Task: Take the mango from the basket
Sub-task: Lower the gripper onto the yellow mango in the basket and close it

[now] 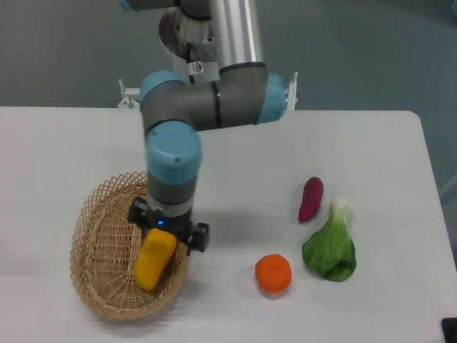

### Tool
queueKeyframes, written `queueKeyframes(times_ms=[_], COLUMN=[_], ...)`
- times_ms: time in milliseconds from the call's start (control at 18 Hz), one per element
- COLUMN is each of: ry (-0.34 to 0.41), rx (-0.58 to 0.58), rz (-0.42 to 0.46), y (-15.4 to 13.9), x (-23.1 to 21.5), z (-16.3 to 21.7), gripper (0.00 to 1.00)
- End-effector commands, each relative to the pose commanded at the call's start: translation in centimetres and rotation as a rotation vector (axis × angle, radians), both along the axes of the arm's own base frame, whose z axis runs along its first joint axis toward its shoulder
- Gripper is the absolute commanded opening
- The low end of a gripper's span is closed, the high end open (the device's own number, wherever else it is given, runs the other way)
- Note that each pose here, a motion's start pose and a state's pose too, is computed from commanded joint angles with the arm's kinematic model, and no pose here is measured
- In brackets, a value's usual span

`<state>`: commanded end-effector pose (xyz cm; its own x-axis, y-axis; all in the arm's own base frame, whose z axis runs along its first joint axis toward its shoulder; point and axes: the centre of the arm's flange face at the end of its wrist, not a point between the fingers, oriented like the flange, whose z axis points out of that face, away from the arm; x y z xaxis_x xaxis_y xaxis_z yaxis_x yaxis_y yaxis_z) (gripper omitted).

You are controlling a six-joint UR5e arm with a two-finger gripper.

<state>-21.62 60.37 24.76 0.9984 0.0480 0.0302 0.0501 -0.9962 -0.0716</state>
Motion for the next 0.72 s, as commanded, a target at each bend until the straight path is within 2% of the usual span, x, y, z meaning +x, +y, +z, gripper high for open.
queueKeyframes(times_ms=[167,722], ry=[0.001,0.016], rx=[-0.036,-0.058], rz=[-0.009,0.0], y=[0.4,0.7], x=[0.6,0.2], z=[-1.8,-2.8], gripper=[1.0,1.0])
